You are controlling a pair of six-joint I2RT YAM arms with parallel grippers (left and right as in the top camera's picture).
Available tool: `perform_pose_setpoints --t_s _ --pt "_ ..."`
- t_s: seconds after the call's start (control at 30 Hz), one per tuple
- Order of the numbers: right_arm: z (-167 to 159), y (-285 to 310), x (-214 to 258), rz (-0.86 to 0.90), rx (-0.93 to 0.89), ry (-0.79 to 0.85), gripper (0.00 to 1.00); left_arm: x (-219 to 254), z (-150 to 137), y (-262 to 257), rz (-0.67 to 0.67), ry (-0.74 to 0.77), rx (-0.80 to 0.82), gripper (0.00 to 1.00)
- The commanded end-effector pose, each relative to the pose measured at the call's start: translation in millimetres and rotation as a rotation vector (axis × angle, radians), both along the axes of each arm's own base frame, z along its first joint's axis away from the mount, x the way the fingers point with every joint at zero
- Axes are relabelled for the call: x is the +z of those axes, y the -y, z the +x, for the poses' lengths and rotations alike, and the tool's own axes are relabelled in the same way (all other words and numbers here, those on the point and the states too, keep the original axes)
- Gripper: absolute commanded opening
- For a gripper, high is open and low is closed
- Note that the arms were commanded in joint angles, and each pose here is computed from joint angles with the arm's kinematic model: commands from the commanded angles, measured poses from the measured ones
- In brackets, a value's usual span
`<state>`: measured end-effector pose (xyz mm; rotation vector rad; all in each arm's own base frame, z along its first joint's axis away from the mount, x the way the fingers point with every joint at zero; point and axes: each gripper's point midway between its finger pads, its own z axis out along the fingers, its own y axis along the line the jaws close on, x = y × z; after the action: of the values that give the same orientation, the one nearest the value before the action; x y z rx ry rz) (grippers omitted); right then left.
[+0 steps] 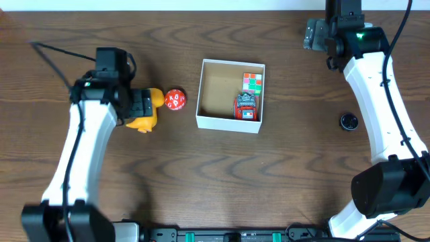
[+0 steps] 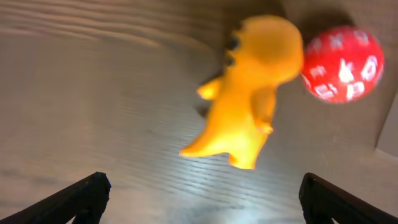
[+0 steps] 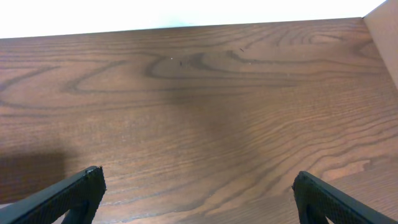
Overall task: Pack container
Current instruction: 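Reach left gripper down to the orange dinosaur and grasp it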
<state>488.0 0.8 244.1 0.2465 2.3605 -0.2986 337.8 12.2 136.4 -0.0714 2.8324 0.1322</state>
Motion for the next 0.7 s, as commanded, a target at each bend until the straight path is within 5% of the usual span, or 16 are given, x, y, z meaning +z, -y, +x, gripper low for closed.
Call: perform_pose_setpoints --t_s 0.0,0.67 --pt "0 1 1 0.002 -0.016 0.005 0.99 -14 1 36 -0.148 -0.049 -0.216 0.98" --pt "0 1 1 0.002 -0.015 0.005 0.99 -96 23 22 -0.087 -0.189 -0.166 0.96"
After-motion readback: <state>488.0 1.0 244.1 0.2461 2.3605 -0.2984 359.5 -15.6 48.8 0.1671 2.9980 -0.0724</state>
